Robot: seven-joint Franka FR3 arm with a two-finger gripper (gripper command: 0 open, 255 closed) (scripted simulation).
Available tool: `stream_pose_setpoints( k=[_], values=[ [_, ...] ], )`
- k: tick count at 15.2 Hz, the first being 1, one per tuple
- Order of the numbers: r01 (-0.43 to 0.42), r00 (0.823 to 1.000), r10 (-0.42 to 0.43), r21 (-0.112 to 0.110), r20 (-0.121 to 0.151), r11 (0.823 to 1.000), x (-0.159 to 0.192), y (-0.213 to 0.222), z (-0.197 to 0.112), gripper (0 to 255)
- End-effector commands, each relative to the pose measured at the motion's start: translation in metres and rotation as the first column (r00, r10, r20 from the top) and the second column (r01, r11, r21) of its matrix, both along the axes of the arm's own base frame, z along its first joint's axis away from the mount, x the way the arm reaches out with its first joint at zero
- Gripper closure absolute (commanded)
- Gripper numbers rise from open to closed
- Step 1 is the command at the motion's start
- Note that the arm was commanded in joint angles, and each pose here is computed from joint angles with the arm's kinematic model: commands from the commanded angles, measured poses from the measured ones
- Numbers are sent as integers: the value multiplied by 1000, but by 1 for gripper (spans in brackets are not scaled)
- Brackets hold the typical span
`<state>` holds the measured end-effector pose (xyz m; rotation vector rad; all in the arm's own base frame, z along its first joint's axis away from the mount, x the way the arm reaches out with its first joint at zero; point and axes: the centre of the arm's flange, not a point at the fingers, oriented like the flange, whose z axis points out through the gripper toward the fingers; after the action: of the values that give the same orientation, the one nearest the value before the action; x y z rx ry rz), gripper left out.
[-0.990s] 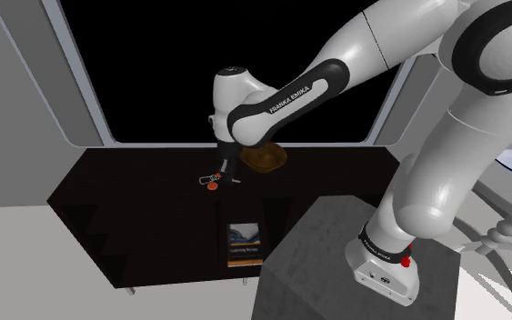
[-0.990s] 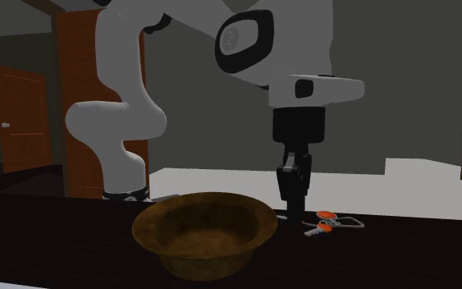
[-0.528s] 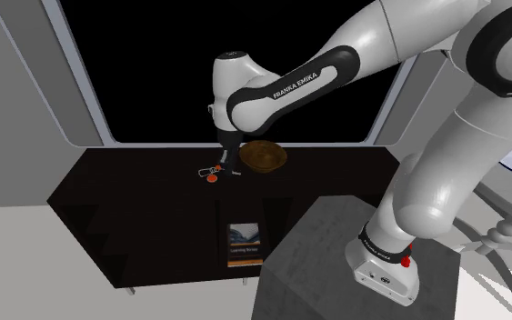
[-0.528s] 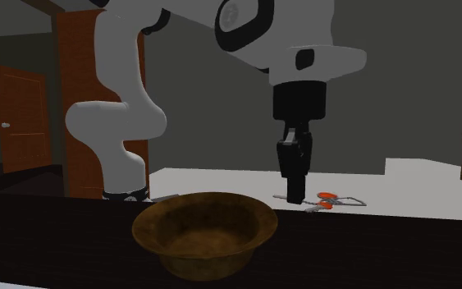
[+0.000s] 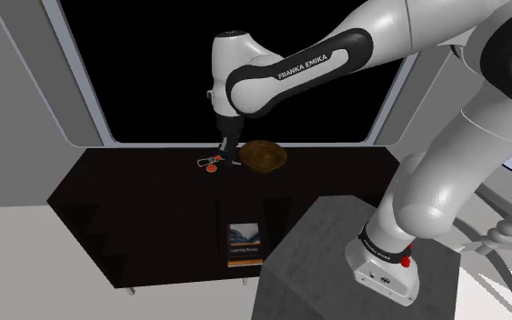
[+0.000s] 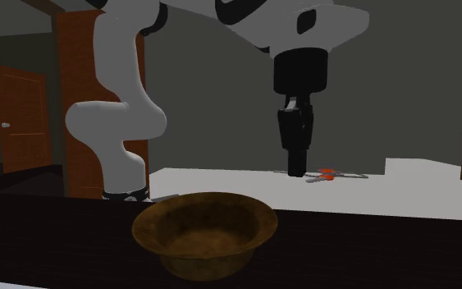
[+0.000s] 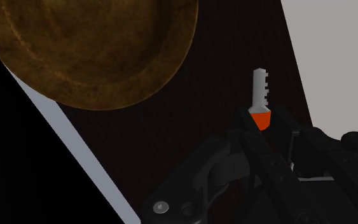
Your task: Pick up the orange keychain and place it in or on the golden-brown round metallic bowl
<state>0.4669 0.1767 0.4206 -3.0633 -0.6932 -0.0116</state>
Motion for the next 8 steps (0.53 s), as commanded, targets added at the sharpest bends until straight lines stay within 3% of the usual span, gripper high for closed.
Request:
stream_pose_setpoints(
  k=[1, 6, 8],
  values=[
    [0, 1000, 0, 0, 0, 1000, 0, 0, 12, 255],
    [0, 1000, 0, 0, 0, 1000, 0, 0, 36, 255],
    [0, 1000, 0, 0, 0, 1000, -9, -25, 37, 255]
  ],
)
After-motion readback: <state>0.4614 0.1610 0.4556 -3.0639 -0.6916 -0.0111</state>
